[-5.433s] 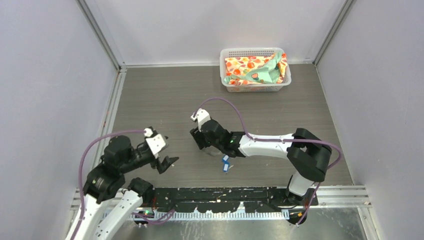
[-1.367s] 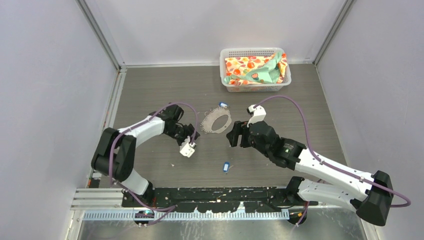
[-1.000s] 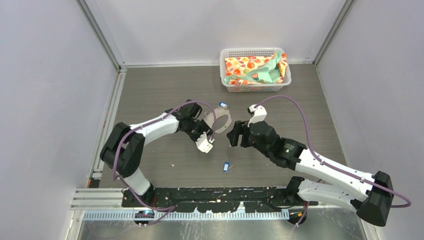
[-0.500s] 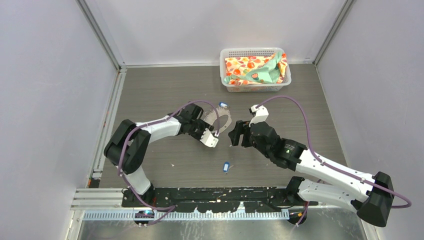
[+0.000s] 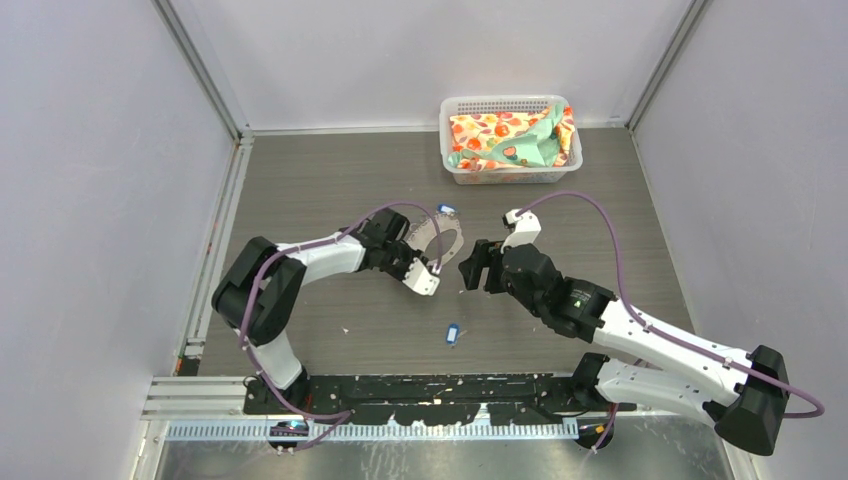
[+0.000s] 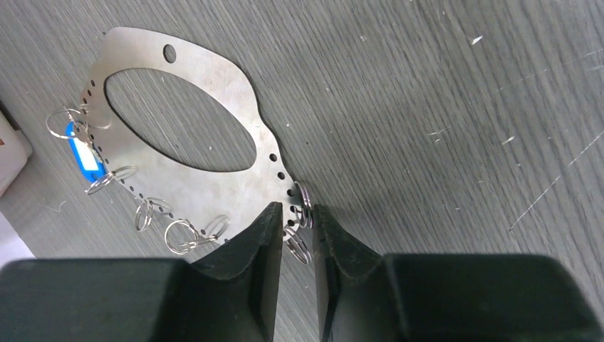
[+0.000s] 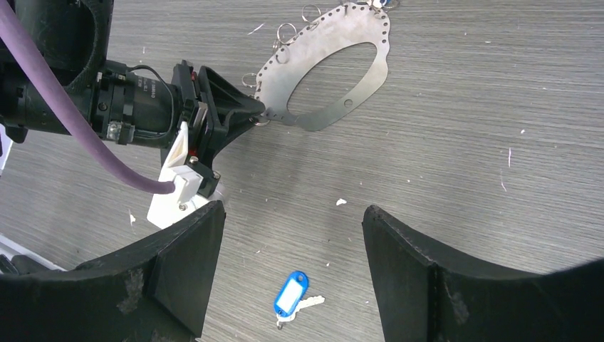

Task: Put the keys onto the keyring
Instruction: Pick up the keyring from the center of the board.

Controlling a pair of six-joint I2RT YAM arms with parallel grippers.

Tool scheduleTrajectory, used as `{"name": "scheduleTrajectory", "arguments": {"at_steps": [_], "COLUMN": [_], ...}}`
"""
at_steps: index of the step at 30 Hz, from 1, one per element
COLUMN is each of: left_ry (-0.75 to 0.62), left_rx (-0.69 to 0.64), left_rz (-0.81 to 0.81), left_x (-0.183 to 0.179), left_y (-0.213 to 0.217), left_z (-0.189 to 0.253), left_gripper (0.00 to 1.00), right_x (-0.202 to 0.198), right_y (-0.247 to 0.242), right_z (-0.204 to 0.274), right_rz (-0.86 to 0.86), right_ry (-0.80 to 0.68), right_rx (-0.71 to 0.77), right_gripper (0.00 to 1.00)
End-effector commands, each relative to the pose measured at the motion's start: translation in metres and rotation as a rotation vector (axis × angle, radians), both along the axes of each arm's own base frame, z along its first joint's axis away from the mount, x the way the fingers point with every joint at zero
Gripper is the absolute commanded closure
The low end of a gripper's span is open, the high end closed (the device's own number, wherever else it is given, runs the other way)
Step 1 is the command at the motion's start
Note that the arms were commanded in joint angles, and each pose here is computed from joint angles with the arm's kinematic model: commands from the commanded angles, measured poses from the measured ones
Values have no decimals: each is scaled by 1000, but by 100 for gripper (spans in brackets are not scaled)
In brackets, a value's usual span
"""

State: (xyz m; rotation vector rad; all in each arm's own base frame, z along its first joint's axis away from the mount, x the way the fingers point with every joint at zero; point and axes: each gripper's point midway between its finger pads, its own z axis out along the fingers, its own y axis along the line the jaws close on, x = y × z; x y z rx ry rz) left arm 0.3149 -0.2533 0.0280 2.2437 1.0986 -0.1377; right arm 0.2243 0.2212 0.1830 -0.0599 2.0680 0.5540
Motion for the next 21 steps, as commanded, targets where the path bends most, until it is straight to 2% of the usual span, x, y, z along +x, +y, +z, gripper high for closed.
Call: {"name": "scheduleTrajectory", "arguments": {"at_steps": [1, 8, 15, 21], "left_ry": [13, 47, 133, 176], "left_rx": [-19, -54, -122, -198], "left_rz": [31, 138, 343, 453], "left_x": [4, 12, 18, 16], "left_y": [-7, -10, -11, -7], "left_z": [2, 12, 39, 92], "left_gripper": [78, 99, 100, 100], "right_x": [4, 4, 5, 3], "right_y": [-4, -4, -5, -4], "right_z": [10, 12, 20, 46], "right_rz": [-39, -40, -31, 25], "right_ry": [-20, -20, -41, -116], "right_rx": [36, 44, 43, 48], "right_gripper": [24, 25, 25, 24]}}
